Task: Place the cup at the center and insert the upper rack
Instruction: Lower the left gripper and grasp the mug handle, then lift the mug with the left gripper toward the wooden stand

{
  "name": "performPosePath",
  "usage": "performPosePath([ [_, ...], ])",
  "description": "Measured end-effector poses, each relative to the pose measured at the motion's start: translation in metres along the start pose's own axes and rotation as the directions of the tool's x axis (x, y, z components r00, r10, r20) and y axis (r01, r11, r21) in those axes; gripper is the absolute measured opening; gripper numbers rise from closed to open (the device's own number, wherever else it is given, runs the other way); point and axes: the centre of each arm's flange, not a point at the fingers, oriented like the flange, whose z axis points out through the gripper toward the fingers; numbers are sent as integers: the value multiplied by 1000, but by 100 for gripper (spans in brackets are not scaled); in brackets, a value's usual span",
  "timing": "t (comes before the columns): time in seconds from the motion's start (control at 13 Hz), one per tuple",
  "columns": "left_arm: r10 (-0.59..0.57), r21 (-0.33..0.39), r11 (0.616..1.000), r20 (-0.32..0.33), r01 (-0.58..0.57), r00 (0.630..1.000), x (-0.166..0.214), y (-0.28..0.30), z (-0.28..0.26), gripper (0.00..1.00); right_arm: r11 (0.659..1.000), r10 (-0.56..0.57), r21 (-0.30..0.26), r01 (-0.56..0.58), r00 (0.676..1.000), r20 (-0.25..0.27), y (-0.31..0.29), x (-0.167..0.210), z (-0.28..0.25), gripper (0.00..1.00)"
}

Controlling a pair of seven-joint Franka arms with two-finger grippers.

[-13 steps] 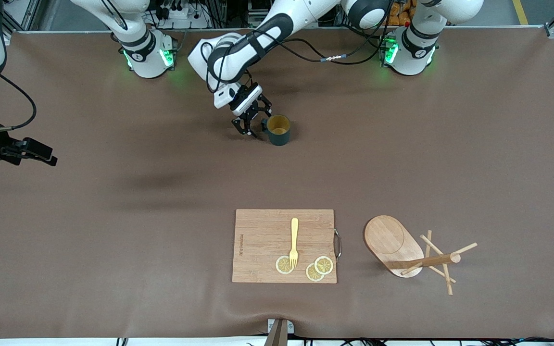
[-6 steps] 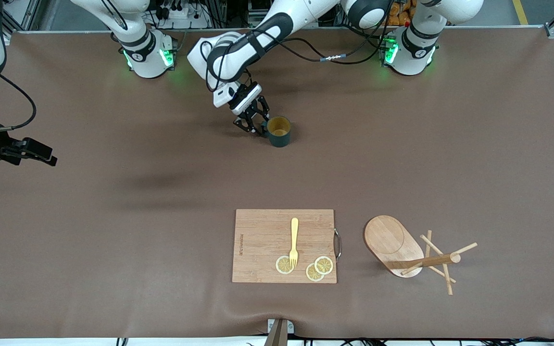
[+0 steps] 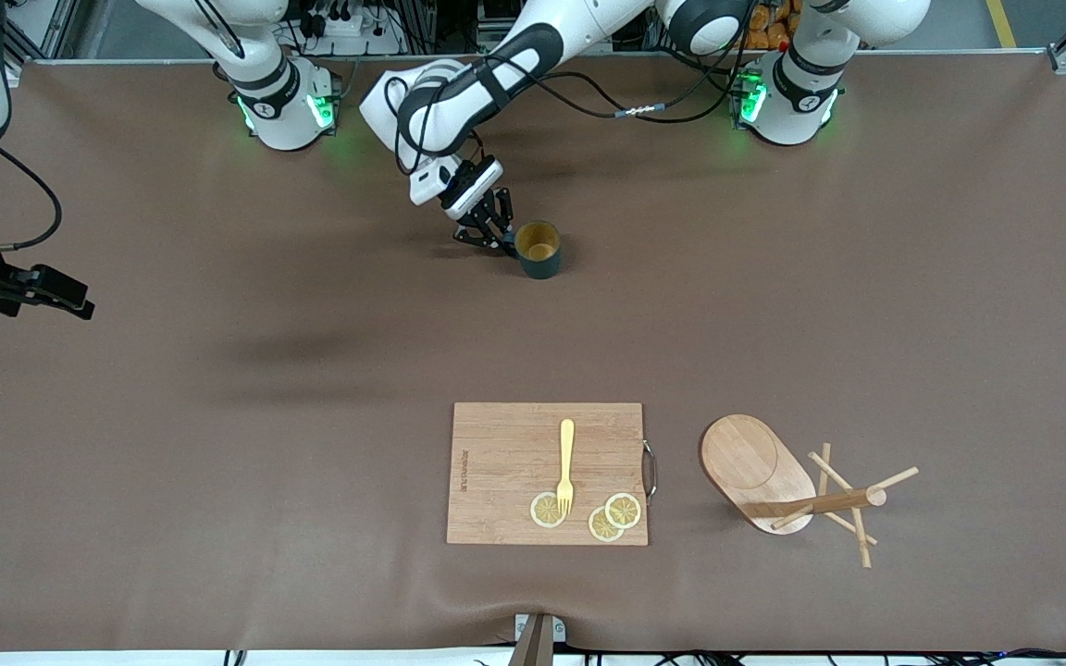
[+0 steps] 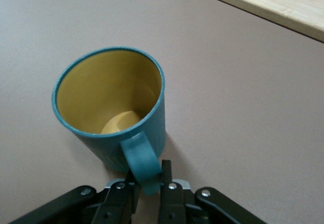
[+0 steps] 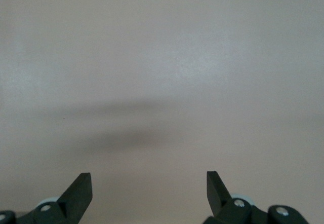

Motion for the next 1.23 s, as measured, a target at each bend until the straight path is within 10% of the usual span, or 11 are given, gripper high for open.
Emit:
performPosePath([
  [0.62, -82, -150, 982, 193, 112, 978, 61, 24, -83, 19, 1000, 12, -5, -11, 1000, 29, 8, -4, -3, 100],
  [1.23, 8, -141, 987, 518, 76, 855, 322, 57, -96, 19, 1000, 0, -4, 0, 1000, 24, 1, -4, -19, 100],
])
